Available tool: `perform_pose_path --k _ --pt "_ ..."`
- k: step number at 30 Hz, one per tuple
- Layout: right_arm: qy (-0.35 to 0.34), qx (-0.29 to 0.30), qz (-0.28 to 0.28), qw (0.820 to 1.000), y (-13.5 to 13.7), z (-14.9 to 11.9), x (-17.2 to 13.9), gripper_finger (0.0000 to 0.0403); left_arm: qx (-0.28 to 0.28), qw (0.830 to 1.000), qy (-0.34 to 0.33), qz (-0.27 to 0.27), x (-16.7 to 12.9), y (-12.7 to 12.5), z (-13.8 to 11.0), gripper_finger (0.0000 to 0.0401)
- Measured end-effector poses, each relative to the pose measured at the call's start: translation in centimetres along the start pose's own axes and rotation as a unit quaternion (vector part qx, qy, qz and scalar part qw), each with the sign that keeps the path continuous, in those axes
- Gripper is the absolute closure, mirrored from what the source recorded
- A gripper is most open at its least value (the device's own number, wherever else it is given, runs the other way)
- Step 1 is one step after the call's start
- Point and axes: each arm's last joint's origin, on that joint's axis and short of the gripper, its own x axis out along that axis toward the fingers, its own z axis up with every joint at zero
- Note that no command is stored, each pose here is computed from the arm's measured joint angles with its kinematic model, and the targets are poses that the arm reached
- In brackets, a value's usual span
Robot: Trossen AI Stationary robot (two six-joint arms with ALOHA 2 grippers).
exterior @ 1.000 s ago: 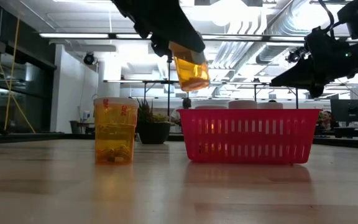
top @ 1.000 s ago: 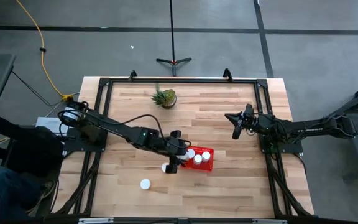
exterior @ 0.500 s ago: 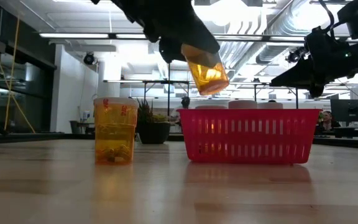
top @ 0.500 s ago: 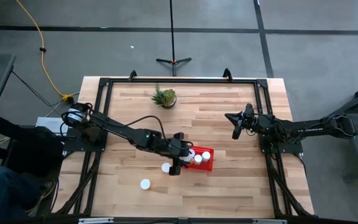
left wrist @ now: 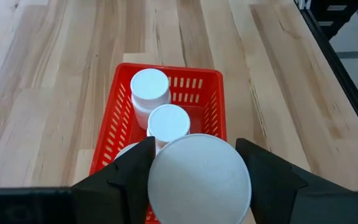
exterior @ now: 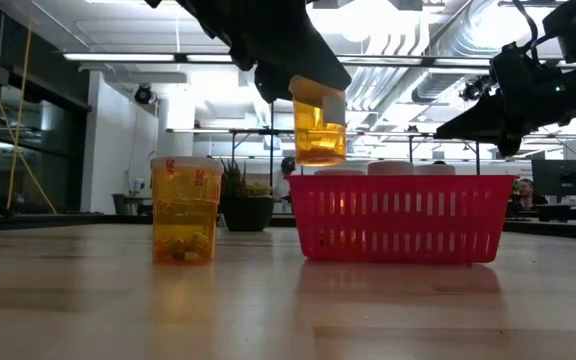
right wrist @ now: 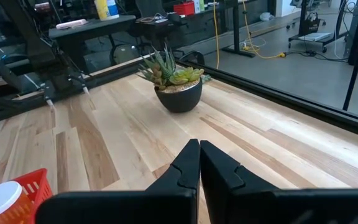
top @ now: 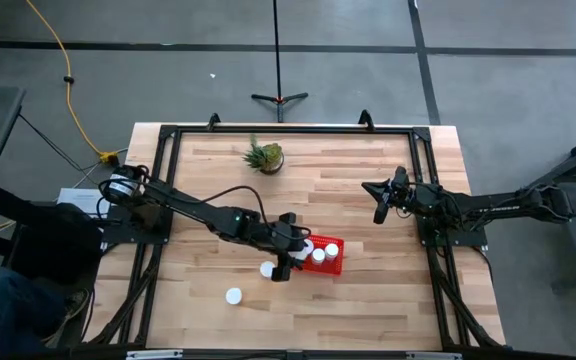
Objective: Pick and place pill bottles into a basket
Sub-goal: Put the orange pill bottle into the red bin
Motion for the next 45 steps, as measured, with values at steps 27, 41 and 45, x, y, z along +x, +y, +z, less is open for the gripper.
perform_pose_path --k 27,41,45 --pt "-0.001 -0.009 -0.004 1.0 0.0 0.0 0.0 0.0402 0.011 1.0 -0.005 0.006 0.0 0.0 0.1 0.0241" --pt "-0.026 0.018 -0.05 0.998 -0.3 0.3 0.0 0.0285 -0.015 0.999 -0.003 0.029 0.0 0.4 0.0 0.0167" --pt "-0.019 -0.011 0.046 0.999 0.7 1.4 0.0 0.0224 -0.026 0.999 0.014 0.046 -1.0 1.3 0.1 0.0144"
